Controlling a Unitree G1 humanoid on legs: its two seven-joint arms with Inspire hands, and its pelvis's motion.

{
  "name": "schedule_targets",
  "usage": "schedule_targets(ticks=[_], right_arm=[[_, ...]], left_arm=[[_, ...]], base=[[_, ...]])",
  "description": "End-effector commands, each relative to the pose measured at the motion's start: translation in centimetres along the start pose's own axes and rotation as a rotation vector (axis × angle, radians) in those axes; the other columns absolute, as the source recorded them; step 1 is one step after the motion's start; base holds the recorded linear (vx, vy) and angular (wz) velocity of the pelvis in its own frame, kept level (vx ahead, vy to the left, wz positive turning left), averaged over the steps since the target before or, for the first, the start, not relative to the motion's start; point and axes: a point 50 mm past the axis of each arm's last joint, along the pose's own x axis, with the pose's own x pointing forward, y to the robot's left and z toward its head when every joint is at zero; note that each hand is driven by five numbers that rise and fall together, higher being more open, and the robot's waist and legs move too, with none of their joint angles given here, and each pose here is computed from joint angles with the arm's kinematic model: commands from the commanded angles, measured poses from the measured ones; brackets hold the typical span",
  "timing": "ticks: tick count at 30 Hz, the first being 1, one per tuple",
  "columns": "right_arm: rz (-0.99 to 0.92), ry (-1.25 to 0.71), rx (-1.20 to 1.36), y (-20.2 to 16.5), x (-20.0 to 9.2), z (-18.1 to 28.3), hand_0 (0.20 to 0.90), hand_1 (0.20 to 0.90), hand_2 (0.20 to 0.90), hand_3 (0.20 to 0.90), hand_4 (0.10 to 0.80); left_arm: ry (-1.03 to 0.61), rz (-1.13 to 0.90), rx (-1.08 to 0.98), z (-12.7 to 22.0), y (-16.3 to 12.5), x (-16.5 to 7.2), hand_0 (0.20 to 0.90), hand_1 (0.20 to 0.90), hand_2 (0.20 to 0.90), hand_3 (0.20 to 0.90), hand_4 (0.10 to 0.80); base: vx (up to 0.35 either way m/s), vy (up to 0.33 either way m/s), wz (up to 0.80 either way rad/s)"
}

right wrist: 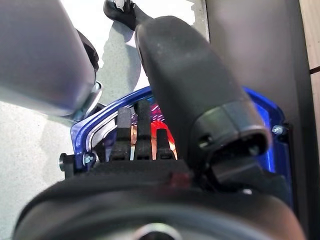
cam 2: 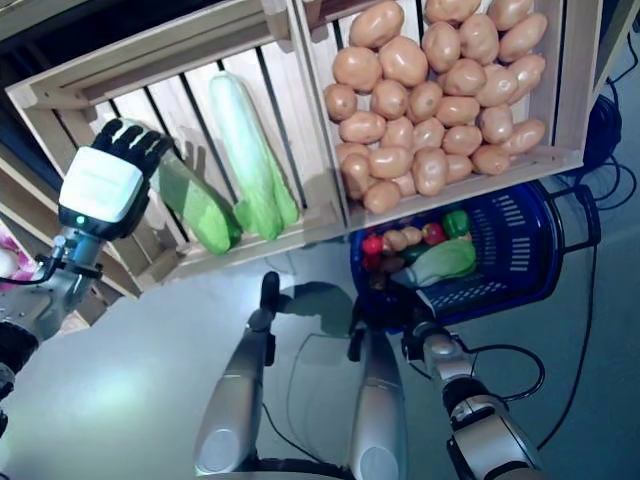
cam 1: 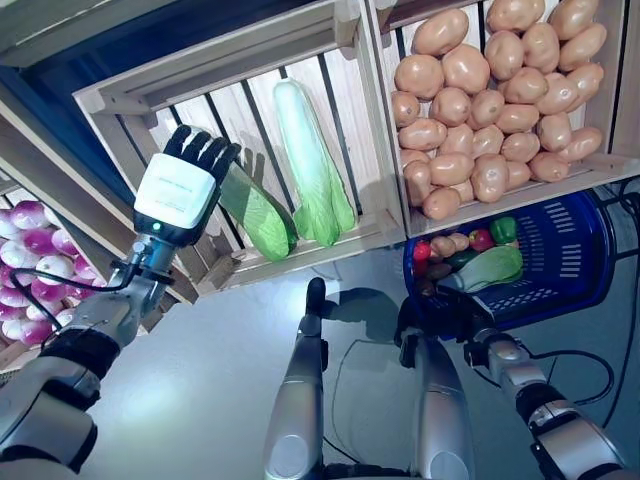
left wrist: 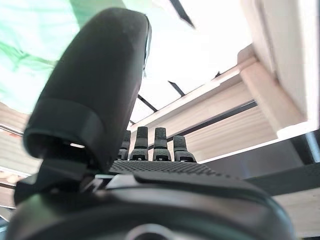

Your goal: Put vegetables into the basket

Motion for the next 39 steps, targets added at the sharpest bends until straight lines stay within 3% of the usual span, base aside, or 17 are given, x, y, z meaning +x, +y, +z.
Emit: schedule_targets(ticks=[1, 19, 32, 39], right_arm=[[0.062, 0.018, -0.024, 1.2, -0.2, -0.6, 0.900, 0.900, 0.900, 0.900, 0.800], [0.042, -0.066, -0.045, -0.4, 0.5, 3.1, 0.900, 0.900, 0.900, 0.900, 0.800], [0.031, -0.080, -0.055, -1.5, 0.4, 4.2, 0.900, 0.900, 0.900, 0.900, 0.800], [0.028, -0.096, -0.060, -1.7, 0.4, 4.7, 0.900, 0.900, 0.900, 0.900, 0.800]], left_arm=[[0.104, 0.176, 0.041, -2.6, 3.0, 2.5, 0.900, 0.900, 0.900, 0.900, 0.800], [0.107, -0.045, 0.000, -1.8, 0.7, 3.4, 0.900, 0.900, 0.900, 0.900, 0.800], [0.164, -0.447, -0.121, -0.3, -3.7, 0.1, 0.900, 0.900, 0.900, 0.900, 0.800], [0.227, -0.399, -0.114, -0.7, -3.7, -0.2, 0.900, 0.900, 0.900, 0.900, 0.800]], base=[[-0.005, 0.036, -0.03], [-0.019, 0.027, -0.02], [-0.001, 0.003, 0.00], [-0.006, 0.003, -0.01]])
